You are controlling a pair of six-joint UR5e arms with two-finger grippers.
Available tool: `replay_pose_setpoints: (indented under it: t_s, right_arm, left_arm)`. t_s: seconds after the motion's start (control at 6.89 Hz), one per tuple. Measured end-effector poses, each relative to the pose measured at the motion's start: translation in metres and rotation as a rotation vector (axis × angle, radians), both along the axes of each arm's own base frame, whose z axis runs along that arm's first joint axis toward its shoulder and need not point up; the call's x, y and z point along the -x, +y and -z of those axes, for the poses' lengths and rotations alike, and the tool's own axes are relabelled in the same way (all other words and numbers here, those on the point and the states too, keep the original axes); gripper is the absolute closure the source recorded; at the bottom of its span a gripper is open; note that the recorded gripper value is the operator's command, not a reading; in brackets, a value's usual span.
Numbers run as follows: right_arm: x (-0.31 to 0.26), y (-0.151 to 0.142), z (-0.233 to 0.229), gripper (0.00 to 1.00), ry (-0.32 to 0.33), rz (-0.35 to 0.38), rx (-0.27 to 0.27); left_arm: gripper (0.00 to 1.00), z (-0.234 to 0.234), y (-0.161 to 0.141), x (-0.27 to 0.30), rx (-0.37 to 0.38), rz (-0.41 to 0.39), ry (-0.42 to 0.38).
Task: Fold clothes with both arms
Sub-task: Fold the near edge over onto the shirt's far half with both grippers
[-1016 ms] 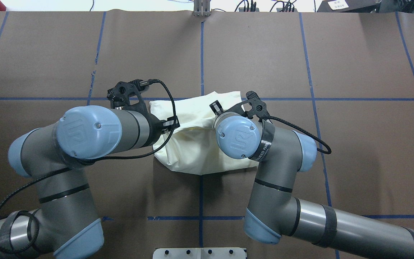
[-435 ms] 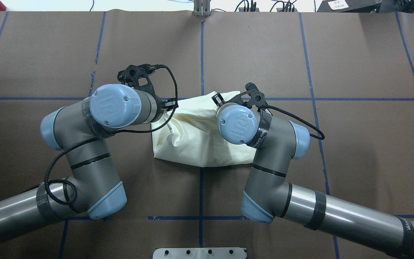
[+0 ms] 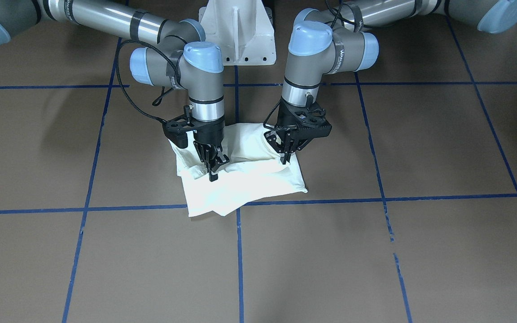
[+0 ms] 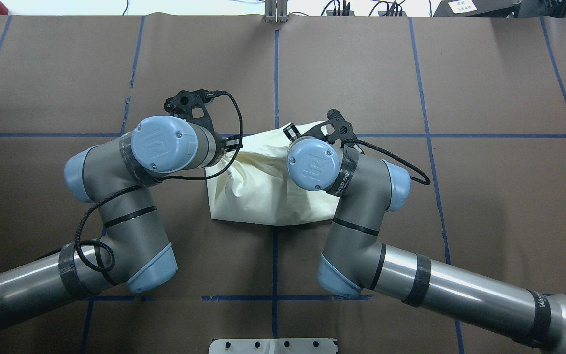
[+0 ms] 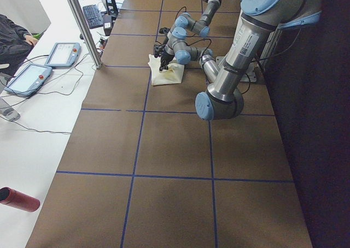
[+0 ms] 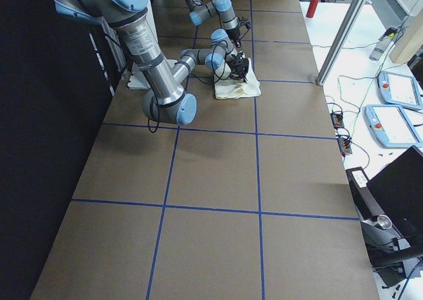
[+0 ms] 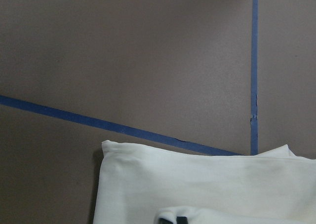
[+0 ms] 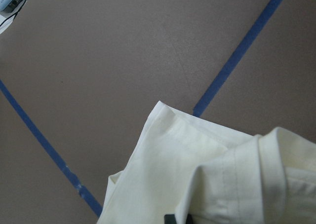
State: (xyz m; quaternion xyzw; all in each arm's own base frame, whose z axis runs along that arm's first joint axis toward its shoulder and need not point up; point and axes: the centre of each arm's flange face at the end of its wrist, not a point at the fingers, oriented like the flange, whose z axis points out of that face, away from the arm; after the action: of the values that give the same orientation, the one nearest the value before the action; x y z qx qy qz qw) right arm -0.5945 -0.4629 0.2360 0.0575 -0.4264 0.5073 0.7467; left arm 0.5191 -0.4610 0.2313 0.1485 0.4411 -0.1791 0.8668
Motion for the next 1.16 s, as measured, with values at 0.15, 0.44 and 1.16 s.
replay_pose_setpoints:
  t_s: [0.15,0.44,1.16]
  right_arm:
    - [0.003,-0.002,0.0,1.0,0.003,0.001,0.0]
    - [0.006,-0.006,-0.009,0.0,0.041,0.025,-0.017]
    - [-0.023,0.011,0.005,0.0,0.152,0.306,-0.241]
  left_arm:
    - [1.0,-0.001,-0.001,-0.001,-0.003,-0.003,-0.005]
    - [0.01,-0.005,-0.003,-0.003,-0.011,-0.009,-0.012]
    - [0.0,-0.001,-0.016,0.023,-0.124,-0.135,0.03]
